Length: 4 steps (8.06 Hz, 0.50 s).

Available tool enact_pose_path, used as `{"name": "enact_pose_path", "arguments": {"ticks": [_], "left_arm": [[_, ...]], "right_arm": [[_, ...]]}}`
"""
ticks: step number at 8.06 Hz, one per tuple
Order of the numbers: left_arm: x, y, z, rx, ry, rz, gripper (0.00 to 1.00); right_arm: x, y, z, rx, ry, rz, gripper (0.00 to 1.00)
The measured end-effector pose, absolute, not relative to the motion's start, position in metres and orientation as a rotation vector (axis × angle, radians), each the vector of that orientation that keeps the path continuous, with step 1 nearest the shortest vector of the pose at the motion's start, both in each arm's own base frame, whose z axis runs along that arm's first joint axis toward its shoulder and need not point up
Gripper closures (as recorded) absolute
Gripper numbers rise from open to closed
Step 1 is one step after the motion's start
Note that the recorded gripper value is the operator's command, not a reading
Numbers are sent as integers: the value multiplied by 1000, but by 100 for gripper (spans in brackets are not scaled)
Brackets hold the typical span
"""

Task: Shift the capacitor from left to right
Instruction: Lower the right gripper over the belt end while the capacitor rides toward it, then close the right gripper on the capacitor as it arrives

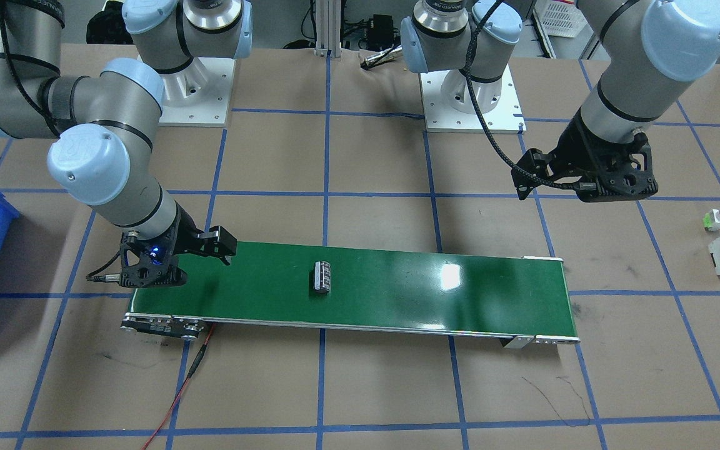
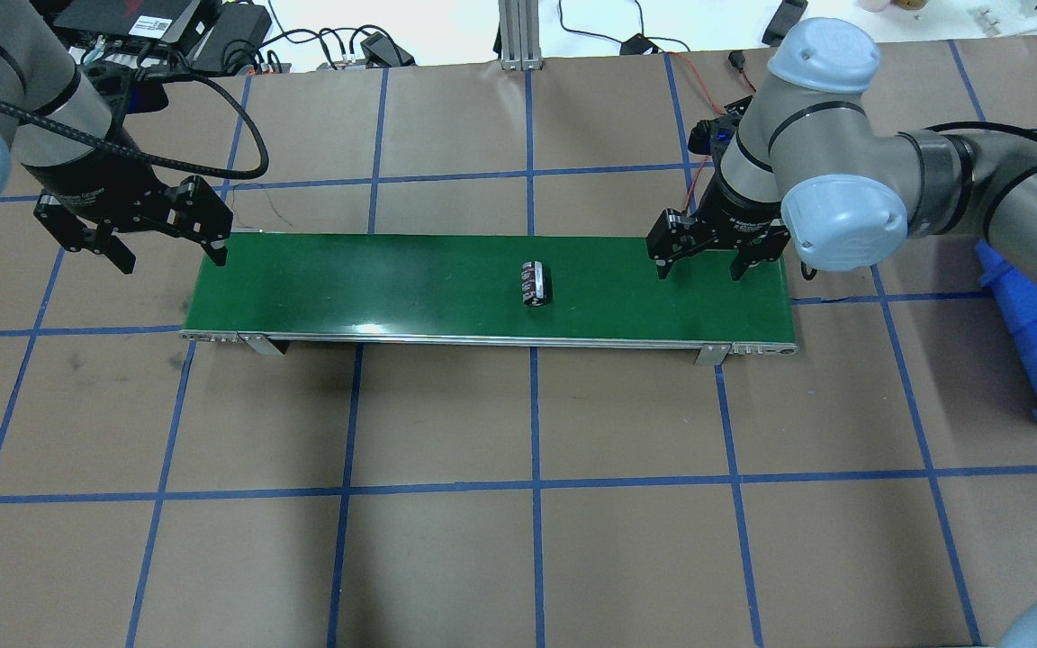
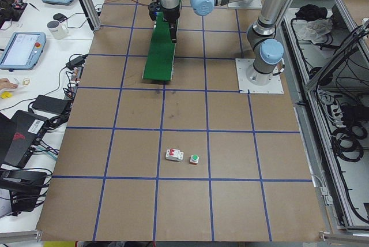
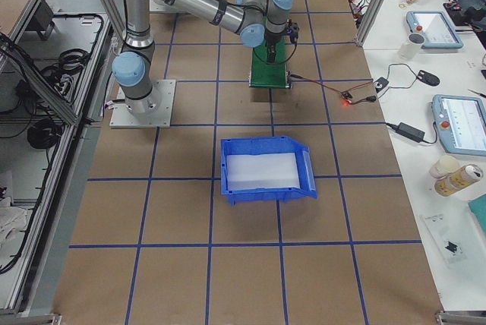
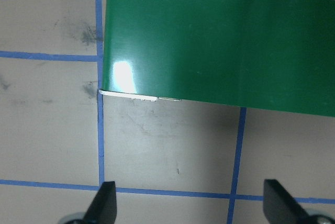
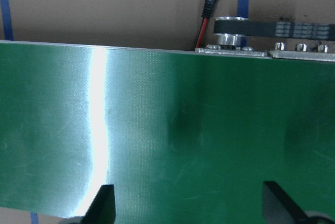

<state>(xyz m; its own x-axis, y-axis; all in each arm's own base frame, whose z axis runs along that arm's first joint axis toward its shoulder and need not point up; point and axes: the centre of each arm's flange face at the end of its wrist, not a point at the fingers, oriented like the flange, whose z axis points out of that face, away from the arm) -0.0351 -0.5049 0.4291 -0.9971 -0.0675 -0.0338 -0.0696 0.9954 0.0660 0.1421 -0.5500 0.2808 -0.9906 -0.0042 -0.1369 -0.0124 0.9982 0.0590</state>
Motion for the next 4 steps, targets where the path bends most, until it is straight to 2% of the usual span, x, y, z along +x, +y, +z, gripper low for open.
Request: {"name": "enact_pose_path", "arguments": {"ticks": [4], "left_arm": [[-35,-504,429,-105,3106,107,0]], "right_arm": [[142,-551,277,-7,3000,97,5]]}}
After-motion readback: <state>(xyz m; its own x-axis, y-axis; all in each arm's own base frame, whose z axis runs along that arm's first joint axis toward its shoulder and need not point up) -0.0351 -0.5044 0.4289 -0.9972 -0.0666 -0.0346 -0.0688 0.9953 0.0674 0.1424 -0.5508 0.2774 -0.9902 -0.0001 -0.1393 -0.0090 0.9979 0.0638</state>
